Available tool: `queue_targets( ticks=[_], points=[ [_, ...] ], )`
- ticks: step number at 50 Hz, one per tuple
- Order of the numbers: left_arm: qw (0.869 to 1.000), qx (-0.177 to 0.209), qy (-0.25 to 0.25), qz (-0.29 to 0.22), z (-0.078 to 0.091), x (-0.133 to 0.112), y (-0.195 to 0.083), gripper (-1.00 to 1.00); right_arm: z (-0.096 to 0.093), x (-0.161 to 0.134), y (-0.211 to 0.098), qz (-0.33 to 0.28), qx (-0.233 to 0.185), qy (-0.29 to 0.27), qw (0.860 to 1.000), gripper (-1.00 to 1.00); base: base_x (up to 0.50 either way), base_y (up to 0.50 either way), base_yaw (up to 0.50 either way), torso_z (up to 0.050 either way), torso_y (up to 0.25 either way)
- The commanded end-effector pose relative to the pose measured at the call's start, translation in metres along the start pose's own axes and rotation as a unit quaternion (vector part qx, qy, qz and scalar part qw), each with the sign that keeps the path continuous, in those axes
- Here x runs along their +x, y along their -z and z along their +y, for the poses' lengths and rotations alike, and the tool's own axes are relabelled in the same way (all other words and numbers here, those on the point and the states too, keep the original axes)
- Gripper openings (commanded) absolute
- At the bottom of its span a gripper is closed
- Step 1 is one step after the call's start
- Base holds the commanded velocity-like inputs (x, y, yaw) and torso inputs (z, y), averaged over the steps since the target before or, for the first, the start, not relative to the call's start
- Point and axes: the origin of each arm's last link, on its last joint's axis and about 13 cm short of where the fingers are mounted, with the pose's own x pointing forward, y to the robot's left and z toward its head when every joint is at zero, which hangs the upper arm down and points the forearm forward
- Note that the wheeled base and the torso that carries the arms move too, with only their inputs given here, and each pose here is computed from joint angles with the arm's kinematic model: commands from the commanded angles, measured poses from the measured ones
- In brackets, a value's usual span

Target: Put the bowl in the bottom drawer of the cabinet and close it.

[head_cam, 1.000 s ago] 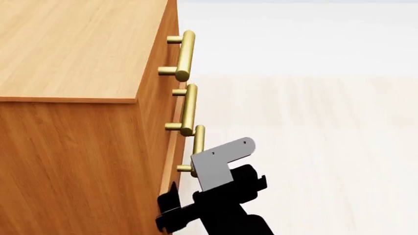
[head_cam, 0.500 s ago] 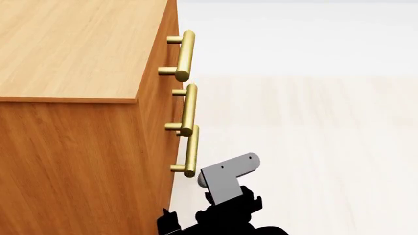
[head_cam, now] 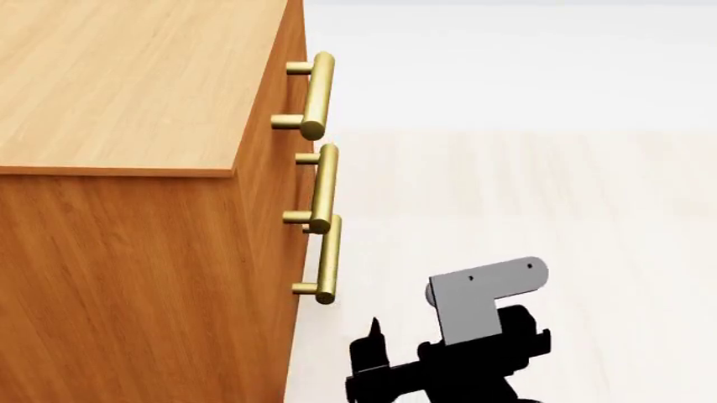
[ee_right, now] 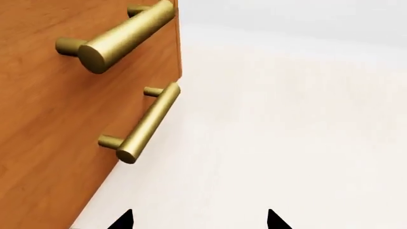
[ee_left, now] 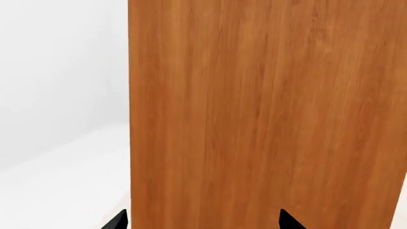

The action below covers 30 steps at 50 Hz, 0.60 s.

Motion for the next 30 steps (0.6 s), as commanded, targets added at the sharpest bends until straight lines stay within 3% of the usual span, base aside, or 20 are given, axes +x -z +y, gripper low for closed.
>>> queue_targets(
  ticks=[1,19,30],
  points=[
    [1.000,0.014,0.015,-0.015,-0.002,-0.002,-0.009,1.00,-0.018,-0.024,-0.014,-0.037,0.013,0.067,0.997,1.00,0.00,0.00,0.00,0.000,0.000],
    [0.993,0.000,0.078,-0.089,-0.006,-0.017,-0.062,1.00,-0.028,-0.081,-0.053,-0.098,0.010,0.090,0.991,1.00,0.00,0.00,0.00,0.000,0.000],
    [0.992,0.000,0.078,-0.099,-0.008,-0.019,-0.070,1.00,-0.027,-0.097,-0.063,-0.122,0.011,0.088,0.989,1.00,0.00,0.00,0.00,0.000,0.000]
  ],
)
